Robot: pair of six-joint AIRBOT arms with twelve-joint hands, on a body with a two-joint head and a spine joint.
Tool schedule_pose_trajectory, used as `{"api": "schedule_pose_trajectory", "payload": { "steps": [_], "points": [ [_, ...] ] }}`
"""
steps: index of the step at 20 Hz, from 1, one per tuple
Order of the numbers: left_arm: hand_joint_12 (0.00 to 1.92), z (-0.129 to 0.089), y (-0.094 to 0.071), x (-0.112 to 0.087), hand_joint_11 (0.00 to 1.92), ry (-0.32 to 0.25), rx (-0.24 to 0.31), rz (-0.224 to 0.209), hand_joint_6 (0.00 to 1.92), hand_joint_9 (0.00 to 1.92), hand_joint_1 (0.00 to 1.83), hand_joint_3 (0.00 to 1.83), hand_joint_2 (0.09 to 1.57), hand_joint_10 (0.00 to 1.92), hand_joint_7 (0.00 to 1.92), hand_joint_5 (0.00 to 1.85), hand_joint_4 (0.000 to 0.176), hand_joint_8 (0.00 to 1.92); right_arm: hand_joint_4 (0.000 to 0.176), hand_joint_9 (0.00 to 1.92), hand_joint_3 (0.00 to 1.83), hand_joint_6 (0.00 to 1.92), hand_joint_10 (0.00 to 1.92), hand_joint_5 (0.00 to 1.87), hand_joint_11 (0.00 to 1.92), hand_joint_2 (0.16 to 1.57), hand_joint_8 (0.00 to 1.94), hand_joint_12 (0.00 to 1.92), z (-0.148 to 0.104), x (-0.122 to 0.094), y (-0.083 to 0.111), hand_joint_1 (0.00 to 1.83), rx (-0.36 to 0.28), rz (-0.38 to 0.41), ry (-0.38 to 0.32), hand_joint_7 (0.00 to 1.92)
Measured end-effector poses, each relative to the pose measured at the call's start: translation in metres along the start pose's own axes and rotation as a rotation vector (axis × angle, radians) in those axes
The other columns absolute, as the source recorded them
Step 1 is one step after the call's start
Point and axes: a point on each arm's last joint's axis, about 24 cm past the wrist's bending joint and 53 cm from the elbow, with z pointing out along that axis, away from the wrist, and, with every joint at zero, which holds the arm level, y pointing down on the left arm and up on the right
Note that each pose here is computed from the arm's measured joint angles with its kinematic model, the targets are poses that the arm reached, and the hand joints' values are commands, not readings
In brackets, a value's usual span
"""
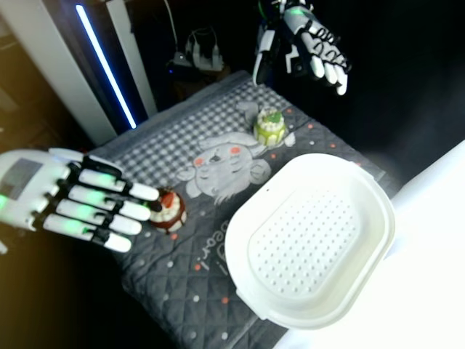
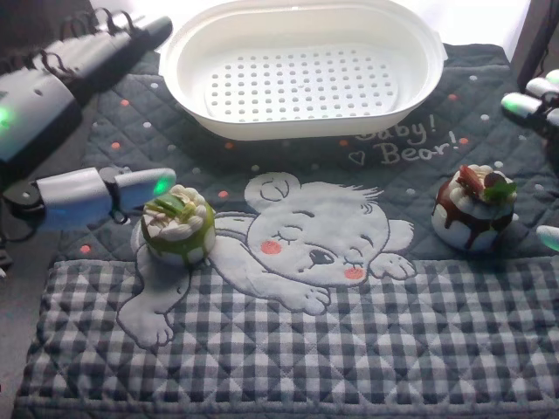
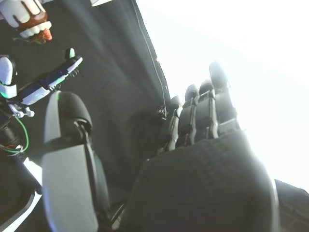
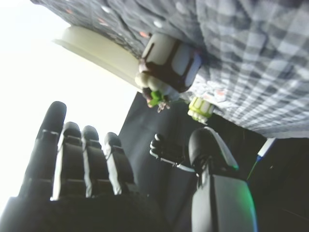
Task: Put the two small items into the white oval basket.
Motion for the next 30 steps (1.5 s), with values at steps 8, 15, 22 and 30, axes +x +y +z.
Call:
{"api": "schedule_pose_trajectory", "payload": {
  "steps": [8, 15, 22, 30],
  "points": [
    [0.35, -0.006, 0.015, 0.024, 0.0, 0.089, -0.049, 0.009, 0.0, 0.0, 0.75, 0.0, 1.13, 0.0, 0.04, 0.04, 0.039, 0.0, 0.082, 0.0, 0.04, 0.0, 0.0, 0.0, 0.01, 1.14, 0.0, 0.22, 0.032, 0.022, 0.001, 0.69, -0.007, 0.009, 0.06, 0.0],
    [0.55, -0.01, 0.036, 0.048, 0.0, 0.145, -0.117, -0.017, 0.0, 0.03, 0.78, 0.0, 1.15, 0.0, 0.02, 0.05, 0.023, 0.0, 0.08, 0.0, 0.0, 0.0, 0.0, 0.0, 0.0, 1.14, 0.0, 0.0, 0.052, 0.059, 0.01, 0.65, -0.028, -0.01, 0.147, 0.0],
    [0.3, -0.005, 0.036, 0.081, 0.0, 0.228, -0.121, -0.038, 0.0, 0.0, 0.74, 0.0, 1.12, 0.0, 0.0, 0.07, 0.0, 0.0, 0.073, 0.0, 0.0, 0.0, 0.0, 0.0, 0.0, 1.13, 0.0, 0.0, 0.052, 0.057, 0.006, 0.67, -0.016, -0.009, 0.145, 0.0],
    [1.84, 0.0, 0.057, 0.107, 0.14, 0.291, -0.183, -0.071, 0.03, 0.24, 1.02, 0.0, 1.16, 0.91, 0.42, 0.51, 0.0, 0.03, 0.013, 0.45, 0.0, 0.03, 0.77, 0.33, 0.28, 1.18, 0.05, 1.68, 0.056, 0.07, 0.003, 0.89, -0.009, 0.003, 0.163, 0.47]
  ]
}}
